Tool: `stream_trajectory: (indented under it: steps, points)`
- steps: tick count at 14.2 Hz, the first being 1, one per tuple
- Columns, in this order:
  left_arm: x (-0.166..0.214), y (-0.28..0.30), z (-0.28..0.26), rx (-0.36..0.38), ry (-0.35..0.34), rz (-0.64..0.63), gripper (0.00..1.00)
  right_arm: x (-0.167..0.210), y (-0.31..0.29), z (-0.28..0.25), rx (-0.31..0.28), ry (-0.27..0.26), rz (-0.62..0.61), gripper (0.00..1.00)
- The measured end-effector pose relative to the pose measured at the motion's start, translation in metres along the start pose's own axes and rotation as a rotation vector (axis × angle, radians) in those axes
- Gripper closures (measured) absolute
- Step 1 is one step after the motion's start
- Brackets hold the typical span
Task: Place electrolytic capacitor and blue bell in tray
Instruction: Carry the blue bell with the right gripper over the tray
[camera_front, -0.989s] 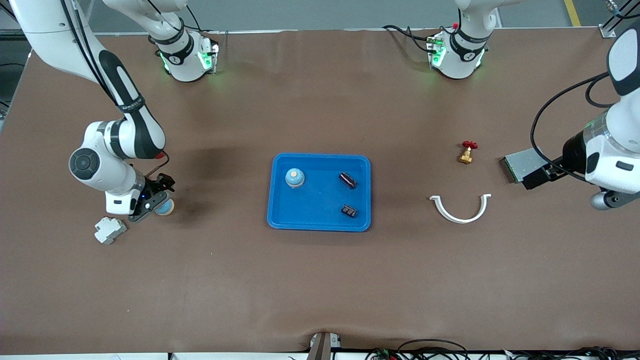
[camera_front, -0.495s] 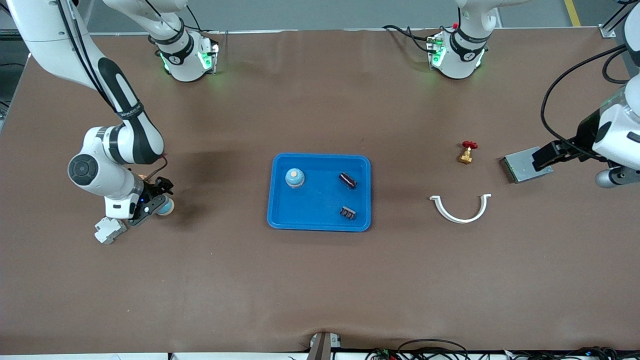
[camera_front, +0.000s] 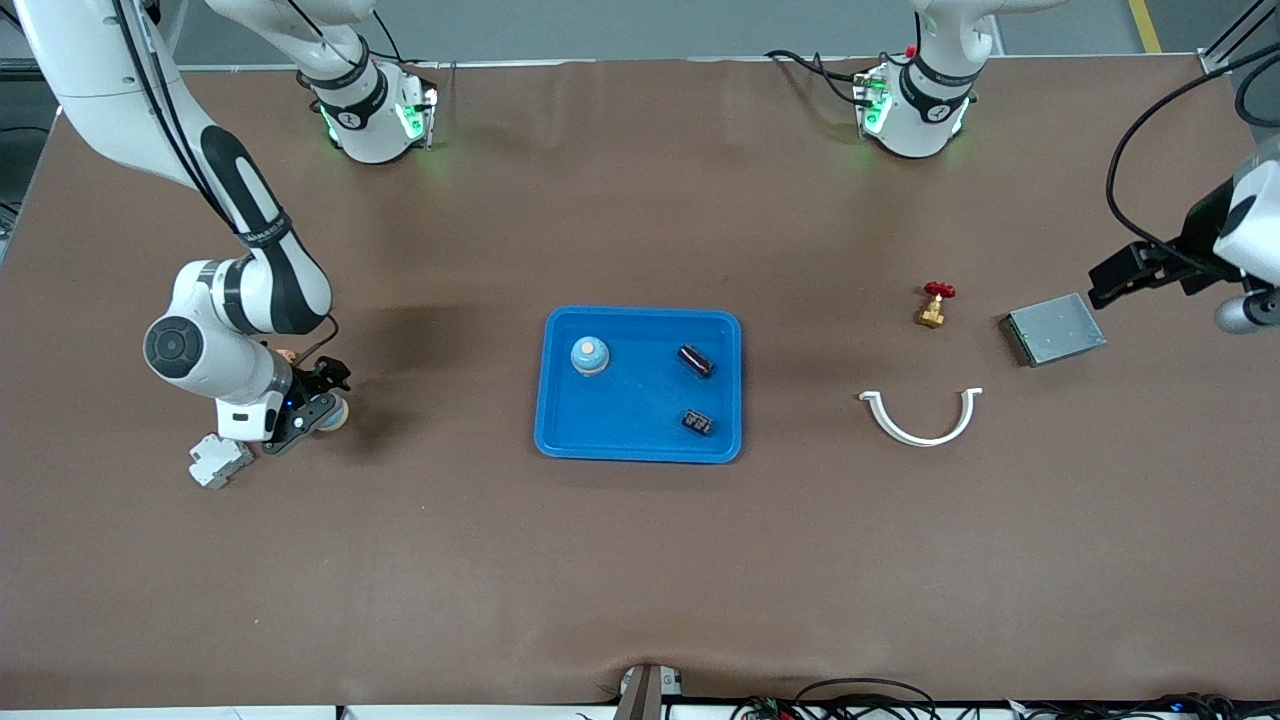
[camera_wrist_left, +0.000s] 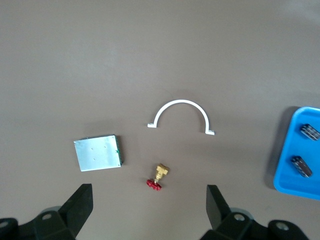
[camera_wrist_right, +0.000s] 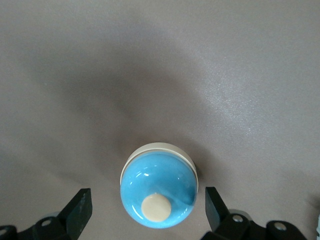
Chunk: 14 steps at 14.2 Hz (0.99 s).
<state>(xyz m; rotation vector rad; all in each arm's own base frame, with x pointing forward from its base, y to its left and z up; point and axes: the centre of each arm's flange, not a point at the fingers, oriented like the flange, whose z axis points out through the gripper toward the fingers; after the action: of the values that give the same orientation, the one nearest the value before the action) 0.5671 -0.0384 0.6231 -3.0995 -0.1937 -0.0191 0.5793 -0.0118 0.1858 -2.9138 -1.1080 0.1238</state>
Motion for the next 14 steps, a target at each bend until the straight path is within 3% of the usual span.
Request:
stream_trajectory:
  steps: [4,11,14]
  points:
    - [-0.0106,-0.0013,-0.0015,-0.004,0.038,0.121,0.0,0.0001,0.0,0.0034,0.004,-0.003,0.0,0.0]
    - [-0.0108,-0.0058,-0.0077,-0.004,0.043,0.128,0.0,0.0033,0.0035,0.0099,0.007,-0.006,0.001,0.04]
    - [-0.0108,-0.0053,-0.0086,-0.004,0.042,0.129,0.0,0.0046,0.005,0.0071,0.003,-0.002,0.001,0.35]
